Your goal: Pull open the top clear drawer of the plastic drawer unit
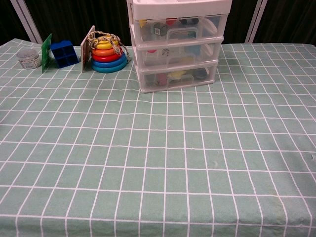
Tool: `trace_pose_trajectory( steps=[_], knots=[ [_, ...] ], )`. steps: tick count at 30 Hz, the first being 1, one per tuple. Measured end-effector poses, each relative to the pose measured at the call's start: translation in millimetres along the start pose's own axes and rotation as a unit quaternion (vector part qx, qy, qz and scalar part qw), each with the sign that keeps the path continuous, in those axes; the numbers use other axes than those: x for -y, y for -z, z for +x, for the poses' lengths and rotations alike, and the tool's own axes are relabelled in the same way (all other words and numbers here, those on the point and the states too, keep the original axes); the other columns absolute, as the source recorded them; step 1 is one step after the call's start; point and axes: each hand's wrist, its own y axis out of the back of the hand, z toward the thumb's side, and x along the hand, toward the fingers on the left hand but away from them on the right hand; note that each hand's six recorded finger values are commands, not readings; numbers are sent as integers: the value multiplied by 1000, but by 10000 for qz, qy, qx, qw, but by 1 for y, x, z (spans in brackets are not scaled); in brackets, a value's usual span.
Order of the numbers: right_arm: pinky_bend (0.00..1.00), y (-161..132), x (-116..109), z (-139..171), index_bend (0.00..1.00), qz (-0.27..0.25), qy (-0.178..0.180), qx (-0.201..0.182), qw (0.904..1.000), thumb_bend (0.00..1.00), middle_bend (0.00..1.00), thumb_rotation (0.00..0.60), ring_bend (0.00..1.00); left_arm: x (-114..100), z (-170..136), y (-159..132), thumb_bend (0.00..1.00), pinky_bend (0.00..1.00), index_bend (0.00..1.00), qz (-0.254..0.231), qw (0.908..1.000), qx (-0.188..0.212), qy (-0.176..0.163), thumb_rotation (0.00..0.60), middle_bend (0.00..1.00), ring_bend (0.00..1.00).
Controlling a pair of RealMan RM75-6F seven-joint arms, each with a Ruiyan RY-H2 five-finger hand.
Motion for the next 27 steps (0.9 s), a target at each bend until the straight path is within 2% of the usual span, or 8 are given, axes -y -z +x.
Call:
trace_pose_trajectory(
  steps=[8,11,12,17,20,23,27],
  knots=[
    [0,-9,5,-10,0,-91,-94,-147,9998,216,26,600,0,3,1,0,25,201,211,-49,10000,15,28,600,136,169],
    [15,-18,9,-18,0,-258,-55,-237,9994,221,145,600,3,4,1,-1,23,201,211,-116,9999,11,14,600,136,170],
    [49,-23,12,-22,0,-381,-43,-279,9989,227,200,600,22,5,1,-2,22,202,211,-143,9999,10,6,600,136,170],
    [221,-49,32,-49,0,-1133,-268,-520,9918,302,375,600,200,6,0,-3,21,203,211,-200,9998,45,-25,600,138,170],
    [356,-69,49,-69,29,-1810,-620,-680,9792,327,514,600,362,4,-1,-3,21,203,211,-206,9998,60,-43,600,140,169],
    [451,-91,68,-89,49,-2565,-1136,-769,9568,353,601,600,478,3,-2,-1,21,203,211,-215,9998,27,-51,600,140,169],
    [491,-125,99,-116,56,-3453,-1994,-761,9139,391,665,600,551,3,-4,2,21,203,211,-214,9998,-28,-43,600,140,170]
  ],
)
